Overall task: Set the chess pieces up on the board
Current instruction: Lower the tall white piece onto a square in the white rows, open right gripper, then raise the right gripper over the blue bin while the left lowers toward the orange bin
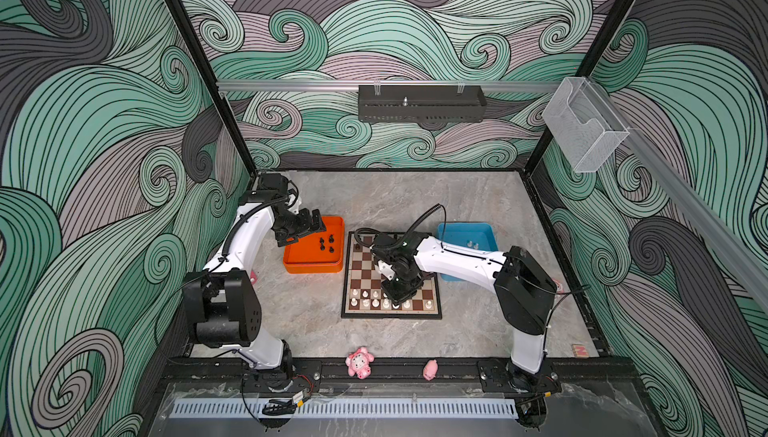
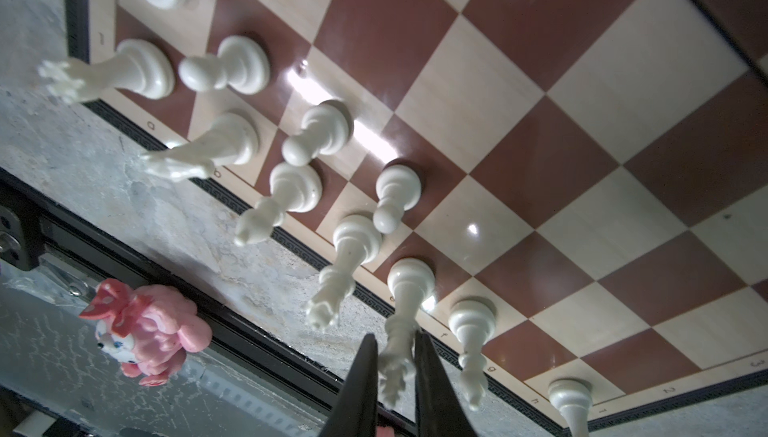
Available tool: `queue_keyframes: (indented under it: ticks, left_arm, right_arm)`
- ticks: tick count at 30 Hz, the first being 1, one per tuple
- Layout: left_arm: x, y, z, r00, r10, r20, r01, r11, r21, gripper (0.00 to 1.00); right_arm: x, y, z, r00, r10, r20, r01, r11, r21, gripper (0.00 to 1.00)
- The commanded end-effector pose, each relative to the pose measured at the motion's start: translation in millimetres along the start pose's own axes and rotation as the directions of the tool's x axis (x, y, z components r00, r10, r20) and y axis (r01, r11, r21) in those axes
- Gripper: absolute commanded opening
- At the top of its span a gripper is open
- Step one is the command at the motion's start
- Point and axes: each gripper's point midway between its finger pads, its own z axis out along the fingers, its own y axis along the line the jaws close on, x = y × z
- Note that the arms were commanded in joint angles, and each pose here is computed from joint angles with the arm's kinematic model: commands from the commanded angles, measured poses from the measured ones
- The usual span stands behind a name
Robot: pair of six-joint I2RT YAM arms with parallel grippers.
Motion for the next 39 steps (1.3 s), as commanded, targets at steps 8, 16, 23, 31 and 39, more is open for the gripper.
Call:
queue_keyframes:
  ticks: [8,16,23,31,39]
  left_arm:
    - [-3.5,-1.9,1.5,1.0,-0.014,-0.007,0.014,1.0,0.021,0.99]
    - [-3.5,-2.6,1.0,1.0,-0.014,-0.007,0.014,1.0,0.023,0.99]
    - [-5.4,-2.1,-0.5,1.0,-0.016,-0.003,0.016,1.0,0.015,0.99]
    - [-4.9,7.2,2.9,0.999,-0.053,-0.002,0.053,0.997,-0.062,0.99]
    - [-20.3,15.3,33.1,0.999,-0.042,-0.033,0.037,0.99,-0.138,0.94]
  right_arm:
    - [-1.1,-4.7,-5.1,1.0,0.001,0.021,-0.002,1.0,0.03,0.32]
    - [-5.7,-5.8,-28.4,0.997,-0.017,0.077,0.012,0.998,0.058,0.46]
    - [-23.7,-8.6,-76.1,0.976,-0.019,0.216,0.008,0.999,0.051,0.63]
    - [-51.2,-63.8,-143.4,0.905,0.118,0.409,-0.128,0.992,-0.002,0.99]
    - [-45.3,-128.4,-173.6,0.828,0.24,0.507,-0.243,0.968,-0.062,0.99]
